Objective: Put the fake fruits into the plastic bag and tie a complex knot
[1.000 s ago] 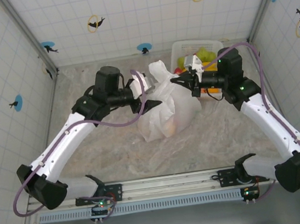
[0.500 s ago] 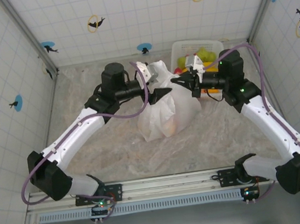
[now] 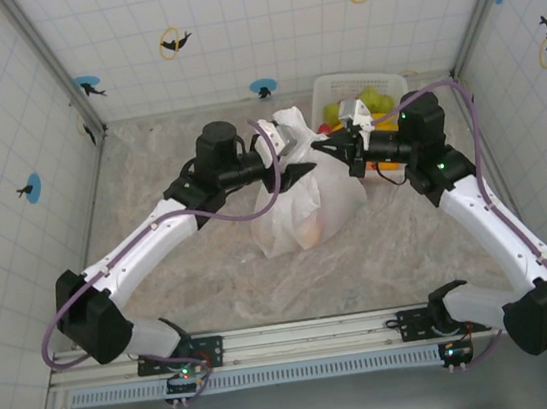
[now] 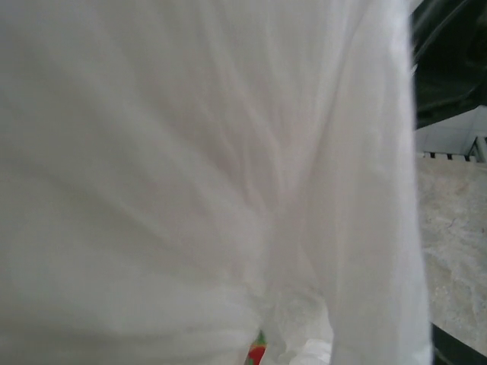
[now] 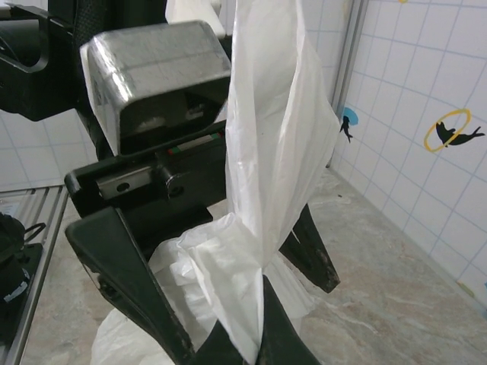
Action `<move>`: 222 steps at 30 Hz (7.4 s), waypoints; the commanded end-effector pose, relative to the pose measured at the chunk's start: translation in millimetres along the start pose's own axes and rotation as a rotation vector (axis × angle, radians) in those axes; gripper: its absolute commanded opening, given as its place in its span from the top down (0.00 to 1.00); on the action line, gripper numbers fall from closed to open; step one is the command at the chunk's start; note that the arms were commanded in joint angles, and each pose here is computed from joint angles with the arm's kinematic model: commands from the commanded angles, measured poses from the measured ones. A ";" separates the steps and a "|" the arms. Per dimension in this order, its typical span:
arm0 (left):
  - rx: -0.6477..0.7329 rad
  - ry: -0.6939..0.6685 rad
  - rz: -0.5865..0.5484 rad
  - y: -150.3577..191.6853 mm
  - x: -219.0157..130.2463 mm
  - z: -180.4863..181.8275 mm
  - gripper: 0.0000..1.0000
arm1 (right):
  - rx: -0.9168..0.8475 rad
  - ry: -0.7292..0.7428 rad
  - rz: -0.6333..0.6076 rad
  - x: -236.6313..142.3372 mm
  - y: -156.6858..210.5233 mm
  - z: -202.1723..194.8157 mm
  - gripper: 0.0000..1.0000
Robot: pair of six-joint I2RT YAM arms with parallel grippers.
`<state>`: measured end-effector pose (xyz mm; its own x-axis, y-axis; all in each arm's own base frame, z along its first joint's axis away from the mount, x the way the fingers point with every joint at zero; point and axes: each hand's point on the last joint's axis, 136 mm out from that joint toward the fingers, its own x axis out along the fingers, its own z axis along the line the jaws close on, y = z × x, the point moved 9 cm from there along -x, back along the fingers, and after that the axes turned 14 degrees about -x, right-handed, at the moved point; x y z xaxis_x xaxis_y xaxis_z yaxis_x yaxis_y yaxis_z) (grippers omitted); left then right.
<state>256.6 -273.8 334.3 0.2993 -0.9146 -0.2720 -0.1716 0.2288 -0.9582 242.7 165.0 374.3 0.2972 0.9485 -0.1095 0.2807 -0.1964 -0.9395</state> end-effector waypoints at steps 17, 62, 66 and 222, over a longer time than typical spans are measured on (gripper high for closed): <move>0.134 -0.224 -0.025 -10.7 -26.2 0.6 0.75 | -0.011 0.023 0.006 -6.7 0.9 2.4 1.00; 0.332 -0.474 -0.169 -21.5 -19.0 -17.2 0.58 | 0.007 0.041 0.005 -4.8 4.4 3.8 1.00; 0.333 -0.421 -0.164 -19.2 -13.1 -20.3 0.57 | 0.008 0.039 0.001 -4.0 3.8 3.8 1.00; 0.231 0.174 -0.191 -21.7 -2.8 -15.8 0.68 | -0.041 -0.107 -0.023 -3.3 -4.1 9.5 1.00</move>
<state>242.6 -281.5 348.6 0.1705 -0.9796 -0.1063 0.0901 0.1230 -0.9883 237.4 166.6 372.8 0.2097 0.9666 -0.1471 0.2899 -0.2052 -0.9348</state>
